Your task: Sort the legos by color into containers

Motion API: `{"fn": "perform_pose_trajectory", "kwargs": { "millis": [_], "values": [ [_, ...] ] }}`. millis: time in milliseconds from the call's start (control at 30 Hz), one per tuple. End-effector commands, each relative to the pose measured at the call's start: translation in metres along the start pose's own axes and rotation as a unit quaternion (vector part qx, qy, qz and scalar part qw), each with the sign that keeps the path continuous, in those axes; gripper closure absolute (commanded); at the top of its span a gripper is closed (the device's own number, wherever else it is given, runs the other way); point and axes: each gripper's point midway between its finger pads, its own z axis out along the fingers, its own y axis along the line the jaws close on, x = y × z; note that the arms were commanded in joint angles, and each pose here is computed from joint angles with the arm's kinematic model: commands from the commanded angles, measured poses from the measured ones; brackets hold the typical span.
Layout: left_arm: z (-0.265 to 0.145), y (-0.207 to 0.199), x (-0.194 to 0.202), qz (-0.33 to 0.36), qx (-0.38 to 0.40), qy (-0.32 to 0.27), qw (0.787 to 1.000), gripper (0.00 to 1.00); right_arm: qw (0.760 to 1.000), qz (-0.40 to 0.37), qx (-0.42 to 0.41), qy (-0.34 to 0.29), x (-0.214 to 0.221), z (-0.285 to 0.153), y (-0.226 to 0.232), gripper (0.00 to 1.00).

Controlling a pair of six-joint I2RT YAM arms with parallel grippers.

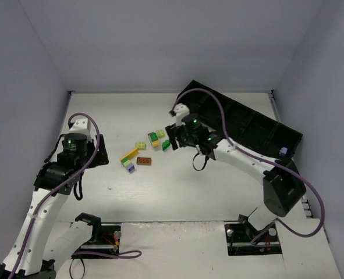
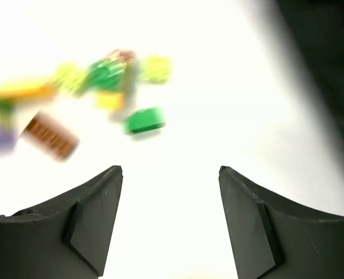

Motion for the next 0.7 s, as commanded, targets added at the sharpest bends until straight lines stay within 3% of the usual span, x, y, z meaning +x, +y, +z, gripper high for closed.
{"fn": "perform_pose_trajectory", "kwargs": {
  "millis": [0,233,667],
  "values": [
    [-0.004,-0.009,-0.025,-0.014,0.017,-0.041,0.999,0.27,0.989,-0.091,-0.118,0.007,0.013,0.017,0.061,0.36],
    [-0.004,-0.007,-0.017,-0.011,0.015,-0.032,0.999,0.27,0.962,-0.174,-0.209,0.036,0.037,0.043,0.141,0.37],
    [-0.011,-0.002,-0.009,-0.010,0.011,-0.029,0.999,0.27,0.941,-0.218,-0.248,0.076,0.071,0.102,0.176,0.30]
  ]
}}
